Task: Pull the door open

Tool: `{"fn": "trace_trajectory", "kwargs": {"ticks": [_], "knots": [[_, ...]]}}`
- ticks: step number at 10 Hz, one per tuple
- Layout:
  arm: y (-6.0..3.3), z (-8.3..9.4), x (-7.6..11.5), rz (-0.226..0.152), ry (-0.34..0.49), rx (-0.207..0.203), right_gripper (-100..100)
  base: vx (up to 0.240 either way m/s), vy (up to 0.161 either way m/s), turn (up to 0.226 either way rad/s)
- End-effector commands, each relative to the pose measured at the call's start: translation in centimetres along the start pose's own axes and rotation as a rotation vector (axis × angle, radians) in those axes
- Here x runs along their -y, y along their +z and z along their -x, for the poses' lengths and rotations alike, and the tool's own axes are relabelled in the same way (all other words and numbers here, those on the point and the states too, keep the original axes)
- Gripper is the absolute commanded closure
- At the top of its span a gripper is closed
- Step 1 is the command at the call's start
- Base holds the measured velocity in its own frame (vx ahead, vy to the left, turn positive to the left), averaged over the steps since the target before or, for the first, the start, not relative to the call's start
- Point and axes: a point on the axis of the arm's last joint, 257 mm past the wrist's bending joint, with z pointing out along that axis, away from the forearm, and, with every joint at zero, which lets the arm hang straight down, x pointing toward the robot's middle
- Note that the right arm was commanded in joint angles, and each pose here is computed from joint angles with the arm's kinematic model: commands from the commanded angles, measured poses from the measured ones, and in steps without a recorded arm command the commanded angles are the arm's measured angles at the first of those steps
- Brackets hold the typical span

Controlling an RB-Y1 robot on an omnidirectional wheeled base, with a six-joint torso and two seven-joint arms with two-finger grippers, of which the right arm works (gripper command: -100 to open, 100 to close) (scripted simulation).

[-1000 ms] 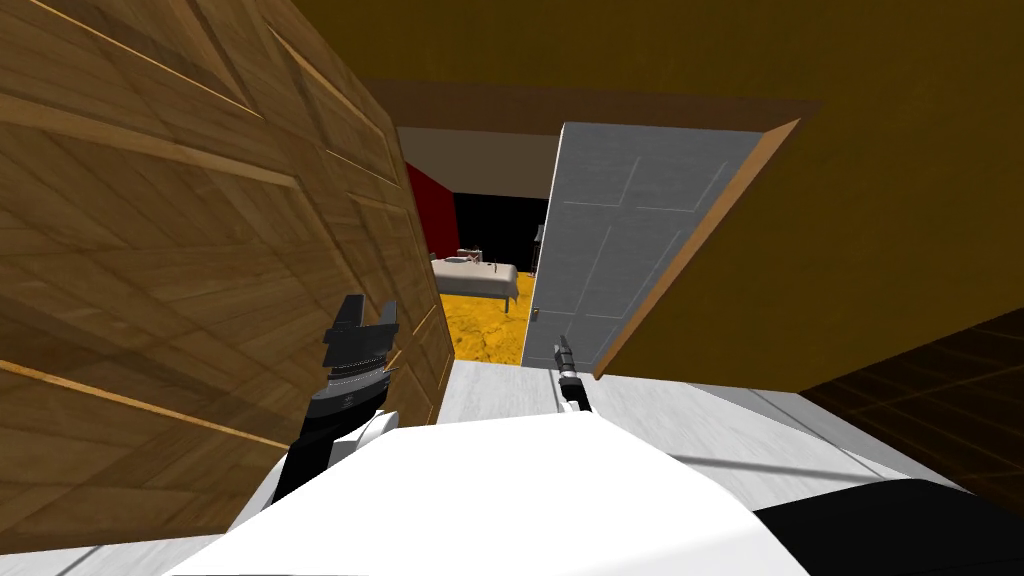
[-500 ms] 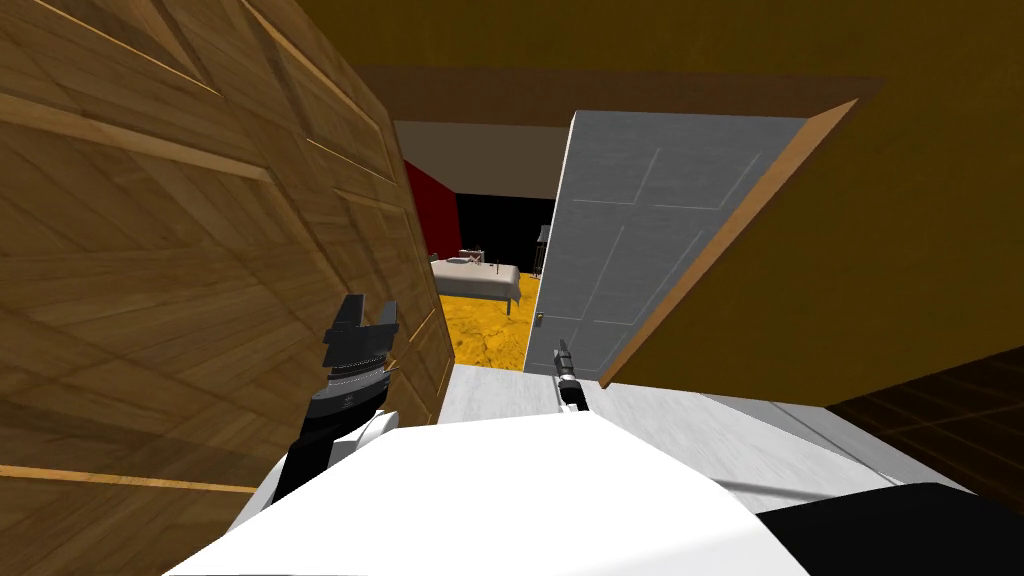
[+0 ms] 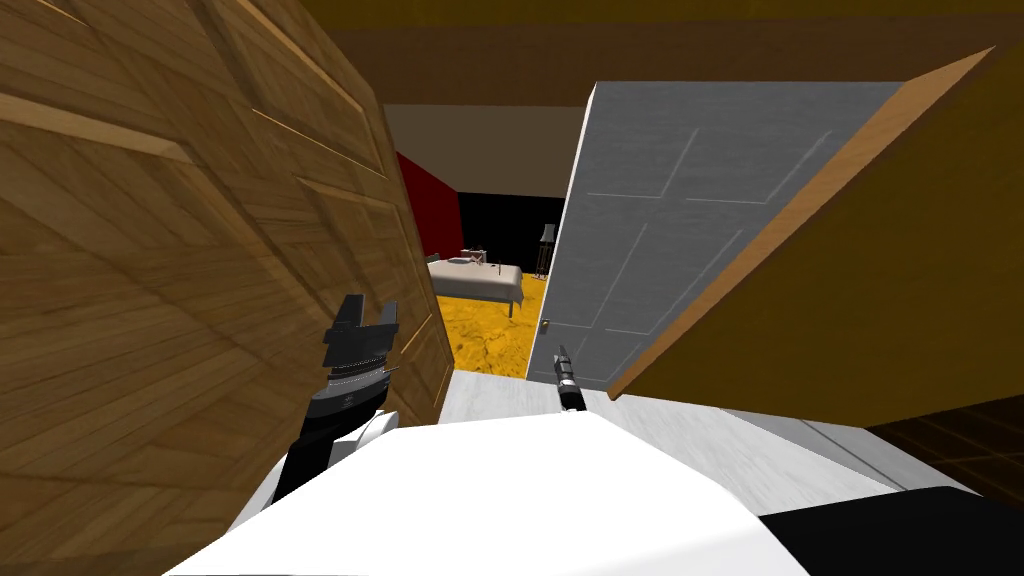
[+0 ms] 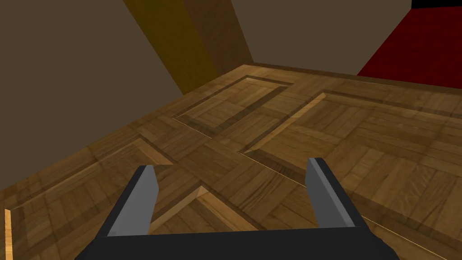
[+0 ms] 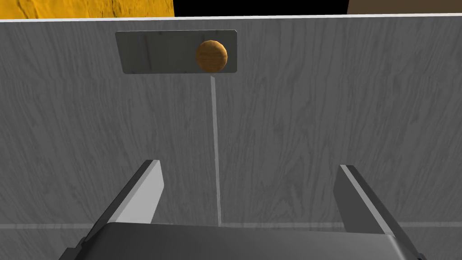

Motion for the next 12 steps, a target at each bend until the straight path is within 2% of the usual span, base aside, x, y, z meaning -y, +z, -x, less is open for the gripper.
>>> {"fn": "trace_trajectory", "kwargs": {"ticks": [1, 4, 6, 12], "knots": [[-0.26, 0.3, 0.9, -0.021, 0.002, 0.006, -100, 0.165, 0.016, 0.034], [-0.69, 0.6, 2.4, -0.05, 0.004, 0.015, -100, 0.15, 0.003, 0.023], [-0.57, 0.7, 2.4, -0.051, 0.003, 0.015, -100, 0.07, -0.007, 0.012], [-1.38, 5.6, 3.0, -0.059, 0.001, 0.069, -100, 0.174, -0.007, 0.099]]}}
